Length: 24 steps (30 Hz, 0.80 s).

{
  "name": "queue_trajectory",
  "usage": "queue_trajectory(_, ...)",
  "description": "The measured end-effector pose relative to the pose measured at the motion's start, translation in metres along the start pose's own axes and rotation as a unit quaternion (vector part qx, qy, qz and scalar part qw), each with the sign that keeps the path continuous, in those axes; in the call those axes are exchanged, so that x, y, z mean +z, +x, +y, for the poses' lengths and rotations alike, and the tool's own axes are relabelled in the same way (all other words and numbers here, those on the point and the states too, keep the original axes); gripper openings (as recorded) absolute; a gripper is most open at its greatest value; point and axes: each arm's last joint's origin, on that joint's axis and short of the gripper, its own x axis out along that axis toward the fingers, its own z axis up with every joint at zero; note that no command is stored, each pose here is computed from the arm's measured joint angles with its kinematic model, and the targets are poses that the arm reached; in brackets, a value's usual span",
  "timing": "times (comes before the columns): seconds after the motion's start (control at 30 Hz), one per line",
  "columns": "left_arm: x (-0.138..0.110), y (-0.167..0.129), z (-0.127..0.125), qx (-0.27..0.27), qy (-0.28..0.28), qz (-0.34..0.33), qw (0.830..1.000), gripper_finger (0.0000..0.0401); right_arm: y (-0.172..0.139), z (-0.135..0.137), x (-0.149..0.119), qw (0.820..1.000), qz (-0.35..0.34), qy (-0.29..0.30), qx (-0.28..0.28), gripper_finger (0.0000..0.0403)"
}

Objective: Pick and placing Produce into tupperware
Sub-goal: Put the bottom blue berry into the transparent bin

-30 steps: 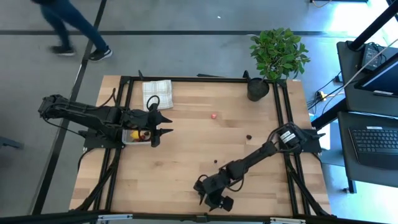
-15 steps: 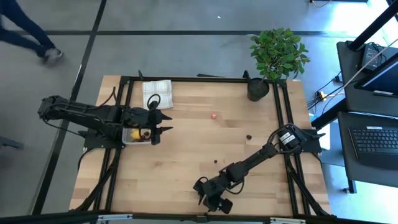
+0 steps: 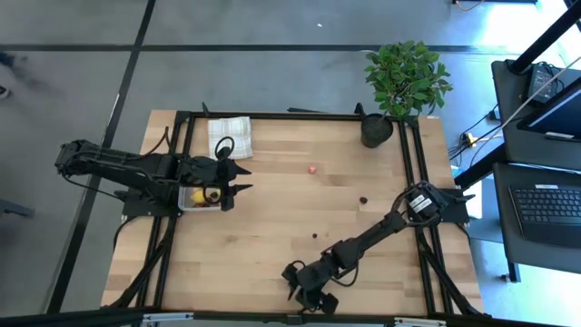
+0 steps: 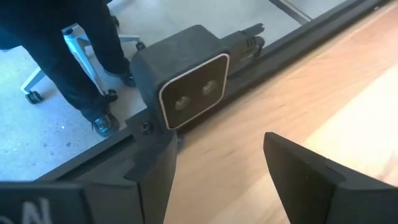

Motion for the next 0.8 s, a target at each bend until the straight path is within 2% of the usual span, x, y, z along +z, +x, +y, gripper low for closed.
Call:
queue_trajectory(0.5,0.0,0.0,-0.001,-0.005,0.0,0.001,1.0,0.0176,0.017,0.009,0.003,1.0,0.0,0.021,0.017,0.0238)
queue_trajectory(0.8,0.0,0.0,-0.001,-0.005,-0.011,0.001,1.0,0.0176,0.02,0.015,0.001,0.999,0.005,0.025,0.022,0.0177)
